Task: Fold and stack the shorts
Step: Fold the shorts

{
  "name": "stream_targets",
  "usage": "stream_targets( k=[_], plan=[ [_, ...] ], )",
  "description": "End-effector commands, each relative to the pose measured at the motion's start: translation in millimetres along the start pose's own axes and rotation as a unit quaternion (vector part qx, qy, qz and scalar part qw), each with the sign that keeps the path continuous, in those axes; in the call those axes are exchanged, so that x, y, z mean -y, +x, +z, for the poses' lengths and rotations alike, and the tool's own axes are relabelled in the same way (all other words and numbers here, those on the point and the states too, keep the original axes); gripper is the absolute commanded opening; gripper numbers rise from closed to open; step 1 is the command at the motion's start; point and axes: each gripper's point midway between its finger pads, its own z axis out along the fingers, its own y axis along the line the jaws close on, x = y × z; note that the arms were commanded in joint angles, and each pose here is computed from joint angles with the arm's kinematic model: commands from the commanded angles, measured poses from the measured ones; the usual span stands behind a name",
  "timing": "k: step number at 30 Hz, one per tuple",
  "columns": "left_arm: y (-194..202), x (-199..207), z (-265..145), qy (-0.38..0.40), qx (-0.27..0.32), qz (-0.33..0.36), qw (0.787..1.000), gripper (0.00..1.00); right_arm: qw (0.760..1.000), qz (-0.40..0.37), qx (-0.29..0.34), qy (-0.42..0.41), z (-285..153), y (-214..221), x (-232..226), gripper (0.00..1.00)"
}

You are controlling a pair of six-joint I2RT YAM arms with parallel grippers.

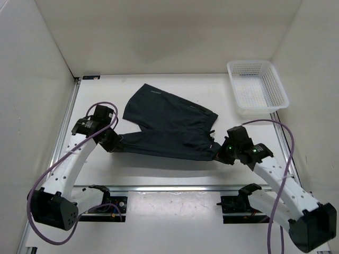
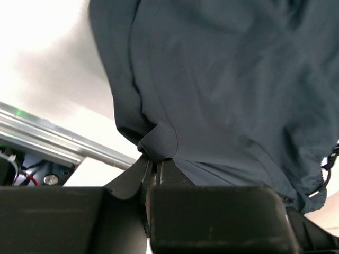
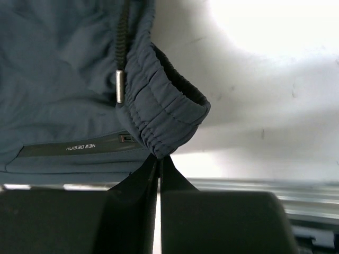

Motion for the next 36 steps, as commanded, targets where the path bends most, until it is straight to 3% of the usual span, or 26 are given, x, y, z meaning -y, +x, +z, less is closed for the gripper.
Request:
stream_targets(
  k=[1,7,10,12,13,15,16,19,20,27,29,30,31,33,34,35,36],
  plan=[
    [-37.6,3.0,-37.5,0.006,0.092,-0.004,0.996,0.10,0.998,-0.003,0.026,0.054,-26.8,-2.7,25.5,0.00],
    [-110.2,75.2,-65.2,0.019,0.161,0.037,0.986,0.10,0.994,-0.032,0.073,0.068,-44.4,-44.1,0.7,0.00],
    [-140.6,103.2,-47.4,-0.006,0.169,0.053,0.984,0.10,0.991,-0.051,0.093,0.086,-45.8,-74.1,-19.5,0.00],
    [-163.4,133.8,-56.8,0.020,0.193,0.064,0.979,0.10,0.989,-0.057,0.098,0.098,-42.1,-91.8,-33.3,0.00],
    [-170.3,145.3,-33.0,0.005,0.182,0.073,0.981,0.10,0.988,-0.059,0.100,0.100,-39.3,-98.8,-36.9,0.00],
    [-190.4,168.7,-32.0,0.026,0.187,0.080,0.979,0.10,0.986,-0.060,0.102,0.115,-28.4,-113.7,-46.7,0.00],
    [-193.0,177.1,-5.0,0.013,0.170,0.085,0.982,0.10,0.986,-0.061,0.101,0.119,-25.3,-119.6,-48.7,0.00],
    [-211.0,201.3,6.9,0.030,0.175,0.091,0.980,0.10,0.984,-0.050,0.101,0.139,-8.7,-140.4,-53.4,0.00],
    [-212.4,208.9,32.2,0.025,0.161,0.103,0.981,0.10,0.982,-0.046,0.098,0.154,2.2,-146.2,-49.8,0.00],
    [-242.9,272.5,76.6,0.115,0.168,0.132,0.970,0.10,0.979,0.009,0.113,0.168,31.8,-196.8,-42.2,0.00],
    [-248.5,292.7,87.0,0.152,0.177,0.134,0.963,0.10,0.980,0.009,0.120,0.156,43.2,-213.1,-50.2,0.21],
    [-255.4,304.1,78.3,0.173,0.193,0.138,0.956,0.14,0.981,0.015,0.118,0.152,45.8,-219.4,-51.3,0.32],
    [-259.6,312.3,74.1,0.188,0.202,0.138,0.951,0.26,0.981,0.015,0.122,0.149,51.5,-229.1,-58.4,0.43],
    [-260.5,325.6,64.6,0.210,0.215,0.154,0.941,0.66,0.983,0.019,0.118,0.137,55.1,-236.2,-65.0,0.70],
    [-262.7,329.8,49.9,0.223,0.226,0.164,0.934,1.00,0.984,0.019,0.116,0.131,56.3,-237.6,-68.8,0.84],
    [-261.8,327.4,44.9,0.221,0.227,0.171,0.933,1.00,0.985,0.019,0.112,0.128,54.7,-236.7,-71.0,0.92],
    [-266.1,326.9,14.9,0.230,0.250,0.176,0.924,1.00,0.985,0.019,0.116,0.124,48.8,-235.9,-71.8,0.92]
  ],
)
